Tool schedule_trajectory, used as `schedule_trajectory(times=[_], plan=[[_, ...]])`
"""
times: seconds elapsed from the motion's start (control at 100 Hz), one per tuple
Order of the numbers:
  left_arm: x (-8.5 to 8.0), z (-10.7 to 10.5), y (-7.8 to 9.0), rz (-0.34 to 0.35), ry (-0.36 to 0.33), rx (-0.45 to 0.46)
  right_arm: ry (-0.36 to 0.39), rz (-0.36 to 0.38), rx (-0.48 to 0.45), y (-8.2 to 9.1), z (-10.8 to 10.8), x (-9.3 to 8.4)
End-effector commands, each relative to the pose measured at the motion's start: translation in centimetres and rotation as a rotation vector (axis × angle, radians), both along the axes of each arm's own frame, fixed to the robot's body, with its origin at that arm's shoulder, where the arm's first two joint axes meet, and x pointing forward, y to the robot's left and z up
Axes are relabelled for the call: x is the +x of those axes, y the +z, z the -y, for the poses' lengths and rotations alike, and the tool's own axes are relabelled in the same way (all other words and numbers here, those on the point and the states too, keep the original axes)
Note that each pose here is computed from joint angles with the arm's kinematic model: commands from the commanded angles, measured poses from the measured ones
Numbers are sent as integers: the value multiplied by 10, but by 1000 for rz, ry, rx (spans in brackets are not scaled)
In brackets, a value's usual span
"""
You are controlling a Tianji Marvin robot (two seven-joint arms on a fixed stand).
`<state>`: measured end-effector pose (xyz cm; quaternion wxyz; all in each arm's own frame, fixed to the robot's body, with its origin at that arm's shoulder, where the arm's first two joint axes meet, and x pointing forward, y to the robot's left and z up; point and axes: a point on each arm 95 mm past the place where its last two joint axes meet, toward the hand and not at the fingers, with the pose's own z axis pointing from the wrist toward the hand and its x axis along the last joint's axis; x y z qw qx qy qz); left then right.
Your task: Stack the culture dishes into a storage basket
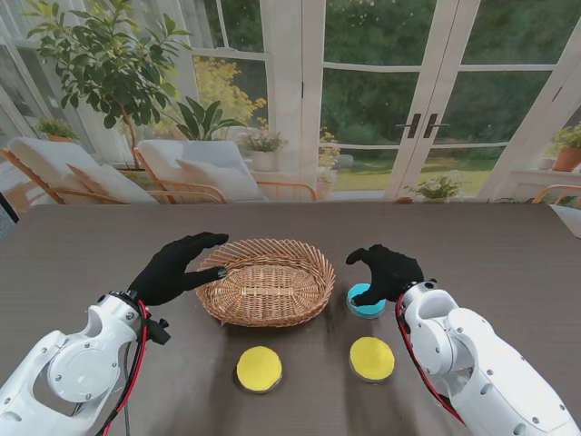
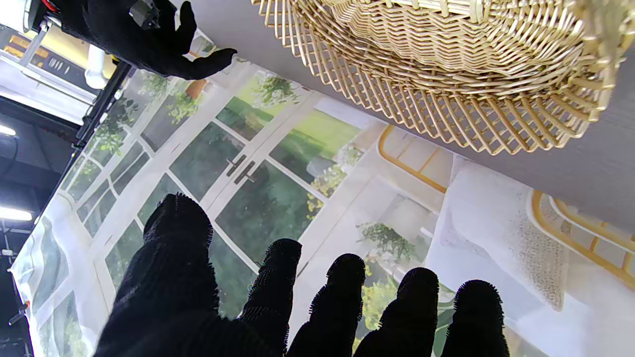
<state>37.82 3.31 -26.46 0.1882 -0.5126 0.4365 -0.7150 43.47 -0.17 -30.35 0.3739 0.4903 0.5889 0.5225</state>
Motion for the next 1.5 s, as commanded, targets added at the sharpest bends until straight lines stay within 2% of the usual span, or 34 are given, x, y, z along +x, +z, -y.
schedule_trajectory(times=[0.0, 0.1, 0.41, 0.81, 1.49], plan=[[-2, 1, 0, -15, -7, 0, -16, -11, -29, -6, 2, 2], [-3, 0, 0, -17, -4, 2, -40, -11, -57, -11, 3, 4], [-5, 0, 1, -30, -3, 0, -35, -63, -156, -28, 3, 11], [-6, 0, 1, -46, -6, 1, -64, -120, -204, -58, -6, 20], [-9, -2, 2, -62, -1, 4, -96, -159, -256, -77, -5, 26]])
